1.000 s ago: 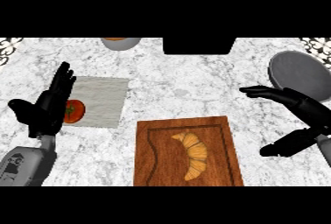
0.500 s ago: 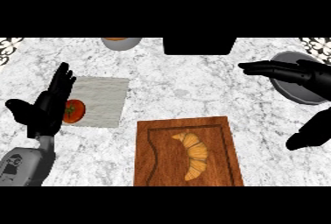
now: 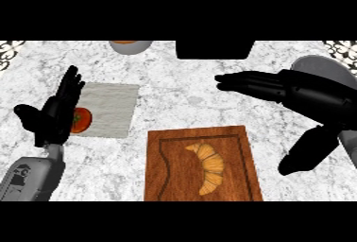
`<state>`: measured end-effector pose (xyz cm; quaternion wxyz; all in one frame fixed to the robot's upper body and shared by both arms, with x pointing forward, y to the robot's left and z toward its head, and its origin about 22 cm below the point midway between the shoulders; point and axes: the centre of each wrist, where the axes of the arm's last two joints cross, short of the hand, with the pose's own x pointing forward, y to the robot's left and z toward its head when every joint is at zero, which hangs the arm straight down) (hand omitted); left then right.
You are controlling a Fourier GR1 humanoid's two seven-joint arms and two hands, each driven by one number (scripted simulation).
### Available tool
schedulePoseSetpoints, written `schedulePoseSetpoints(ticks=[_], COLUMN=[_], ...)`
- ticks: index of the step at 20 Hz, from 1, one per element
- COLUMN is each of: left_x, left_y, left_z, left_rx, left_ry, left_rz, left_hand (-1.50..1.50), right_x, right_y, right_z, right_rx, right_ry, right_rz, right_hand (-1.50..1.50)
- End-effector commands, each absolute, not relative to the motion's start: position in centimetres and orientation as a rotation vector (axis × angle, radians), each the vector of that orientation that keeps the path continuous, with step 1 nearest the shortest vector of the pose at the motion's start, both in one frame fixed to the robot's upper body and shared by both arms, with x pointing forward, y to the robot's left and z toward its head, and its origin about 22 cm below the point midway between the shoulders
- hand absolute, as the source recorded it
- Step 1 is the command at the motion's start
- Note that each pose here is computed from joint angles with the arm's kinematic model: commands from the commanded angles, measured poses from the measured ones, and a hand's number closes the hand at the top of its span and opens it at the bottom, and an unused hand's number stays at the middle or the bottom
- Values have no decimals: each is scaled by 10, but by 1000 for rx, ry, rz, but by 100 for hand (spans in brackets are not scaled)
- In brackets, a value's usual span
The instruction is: Pick the croissant from the cutting board and place it in the pan
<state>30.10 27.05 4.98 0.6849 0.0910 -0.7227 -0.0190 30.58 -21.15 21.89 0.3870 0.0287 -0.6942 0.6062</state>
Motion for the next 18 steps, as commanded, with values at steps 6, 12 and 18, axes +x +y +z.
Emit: schedulePoseSetpoints(ticks=[6, 12, 18], left_x=[313, 300, 302], left_y=[265, 268, 278], left_z=[38, 53, 56], left_rx=[214, 204, 197], left_ry=[-1614, -1623, -1612], left_rz=[-43, -43, -57], left_hand=[0, 0, 0], right_x=[279, 262, 267], right_y=[-162, -181, -157], right_z=[208, 190, 161], right_rx=[177, 69, -48], right_ry=[-1715, -1586, -1563], right_rz=[1620, 1634, 1624], right_hand=[-150, -150, -150])
